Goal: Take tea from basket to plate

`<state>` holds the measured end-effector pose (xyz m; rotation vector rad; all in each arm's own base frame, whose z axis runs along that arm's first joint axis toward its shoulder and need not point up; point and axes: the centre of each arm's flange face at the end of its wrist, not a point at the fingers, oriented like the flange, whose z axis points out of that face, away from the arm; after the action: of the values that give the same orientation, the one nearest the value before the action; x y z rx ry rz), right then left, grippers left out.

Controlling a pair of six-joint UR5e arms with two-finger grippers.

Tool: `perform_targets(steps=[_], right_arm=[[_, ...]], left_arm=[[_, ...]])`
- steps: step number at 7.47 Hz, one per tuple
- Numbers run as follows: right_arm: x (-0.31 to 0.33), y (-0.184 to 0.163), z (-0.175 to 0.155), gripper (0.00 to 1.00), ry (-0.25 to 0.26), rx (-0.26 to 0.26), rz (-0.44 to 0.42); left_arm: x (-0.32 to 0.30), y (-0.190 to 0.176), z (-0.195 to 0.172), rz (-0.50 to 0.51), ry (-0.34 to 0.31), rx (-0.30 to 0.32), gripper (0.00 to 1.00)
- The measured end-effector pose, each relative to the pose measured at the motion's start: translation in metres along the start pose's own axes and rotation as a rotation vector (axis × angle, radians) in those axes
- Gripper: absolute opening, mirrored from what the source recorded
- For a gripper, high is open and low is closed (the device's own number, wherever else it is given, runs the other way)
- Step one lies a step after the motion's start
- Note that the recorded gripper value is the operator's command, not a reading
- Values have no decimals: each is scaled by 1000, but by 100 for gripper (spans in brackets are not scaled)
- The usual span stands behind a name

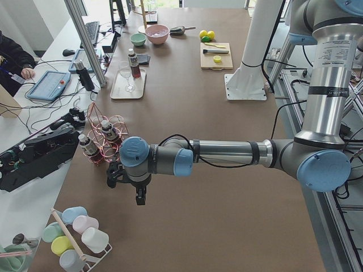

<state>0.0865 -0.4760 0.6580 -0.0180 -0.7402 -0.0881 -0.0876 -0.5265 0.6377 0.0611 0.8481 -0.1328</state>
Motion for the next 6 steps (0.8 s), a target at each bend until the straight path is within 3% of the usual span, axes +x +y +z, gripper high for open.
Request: perform_targets(steps=[6], right_arm=[[0, 0, 0, 99, 0, 0, 0]], left_arm=[[4, -5, 2, 8, -7, -2, 98]])
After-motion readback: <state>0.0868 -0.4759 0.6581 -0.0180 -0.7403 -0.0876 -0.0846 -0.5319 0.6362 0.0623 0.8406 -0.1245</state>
